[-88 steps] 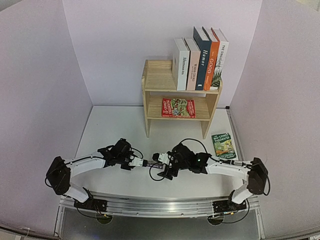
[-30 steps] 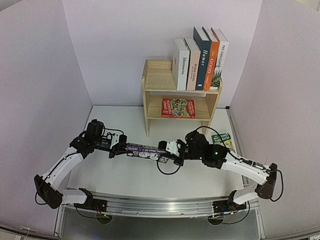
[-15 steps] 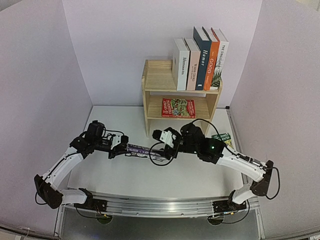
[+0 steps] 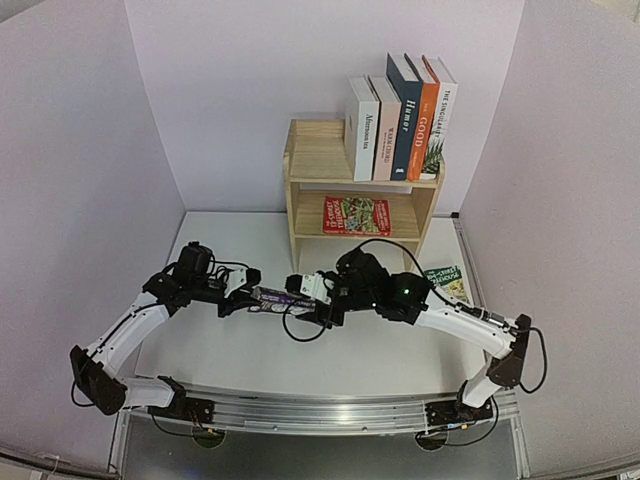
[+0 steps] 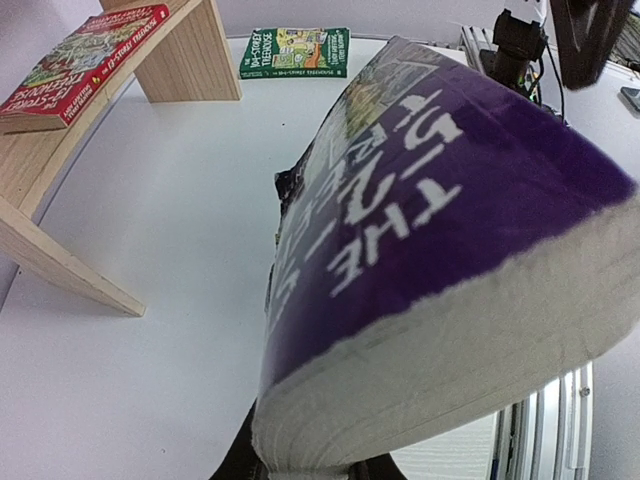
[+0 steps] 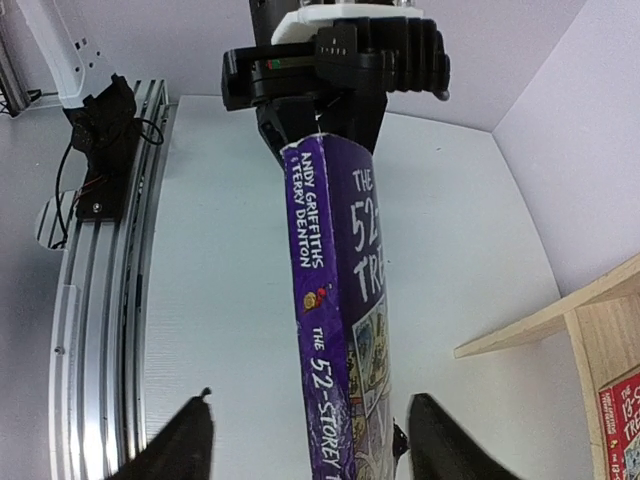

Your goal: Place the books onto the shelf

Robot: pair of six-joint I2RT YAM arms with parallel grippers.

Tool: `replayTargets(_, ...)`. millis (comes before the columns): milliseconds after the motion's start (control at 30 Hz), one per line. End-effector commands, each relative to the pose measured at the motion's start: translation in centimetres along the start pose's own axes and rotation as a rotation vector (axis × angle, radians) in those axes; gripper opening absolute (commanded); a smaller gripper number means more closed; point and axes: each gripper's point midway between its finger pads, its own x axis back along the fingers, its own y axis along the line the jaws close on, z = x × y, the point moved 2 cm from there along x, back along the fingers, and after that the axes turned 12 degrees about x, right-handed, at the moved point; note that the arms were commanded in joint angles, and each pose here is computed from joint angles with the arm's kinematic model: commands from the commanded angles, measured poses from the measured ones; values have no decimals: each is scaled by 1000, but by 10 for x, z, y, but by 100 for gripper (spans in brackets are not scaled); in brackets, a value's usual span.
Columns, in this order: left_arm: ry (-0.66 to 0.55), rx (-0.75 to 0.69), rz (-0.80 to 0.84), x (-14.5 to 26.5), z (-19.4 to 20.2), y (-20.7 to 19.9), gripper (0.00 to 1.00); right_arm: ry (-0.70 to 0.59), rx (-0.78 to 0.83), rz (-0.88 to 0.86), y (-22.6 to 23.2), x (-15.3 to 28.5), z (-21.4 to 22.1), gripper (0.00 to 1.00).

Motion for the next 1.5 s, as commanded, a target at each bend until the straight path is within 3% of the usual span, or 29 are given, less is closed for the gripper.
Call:
replayTargets(0,-65,-30,2,7,-21,-1,0,70,-51,41,-8,-5,6,39)
replayTargets(133,-65,-41,12,7,-22,-3,0,115,-39,42,-8,-20,17,56)
replayTargets(333,-69,-45,17,8,-23,-4,0,134,-24,33,-9,-35,22,55)
replayTargets(433,-71,-41,24,8,-23,-5,0,158,-30,62,-14,-40,25,38)
replayTargets(567,-54,-37,18,8,-18,-5,0,167,-30,105,-22,-34,24,3)
replayTargets(600,-49,-38,17,8,-16,-6,0,171,-31,120,-24,-31,24,1)
replayTargets(667,-41,-30,-4,7,-13,-2,15,180,-24,141,-26,-24,24,0)
replayTargets(733,-47,-3,-70,6,-12,8,69,195,-5,175,-30,-14,26,0)
replayTargets(767,-56,15,-118,6,-12,16,90,214,12,202,-33,-8,28,0)
replayTargets(800,-63,29,-175,7,-12,25,97,243,37,239,-38,0,32,0)
replayTargets(900,-81,24,-247,11,-13,33,100,337,146,351,-59,30,40,0)
replayTargets(1167,-99,43,-252,11,-4,29,100,496,378,591,-147,115,39,0)
replayTargets(1467,-94,45,-268,12,8,25,100,623,592,667,-220,120,45,0)
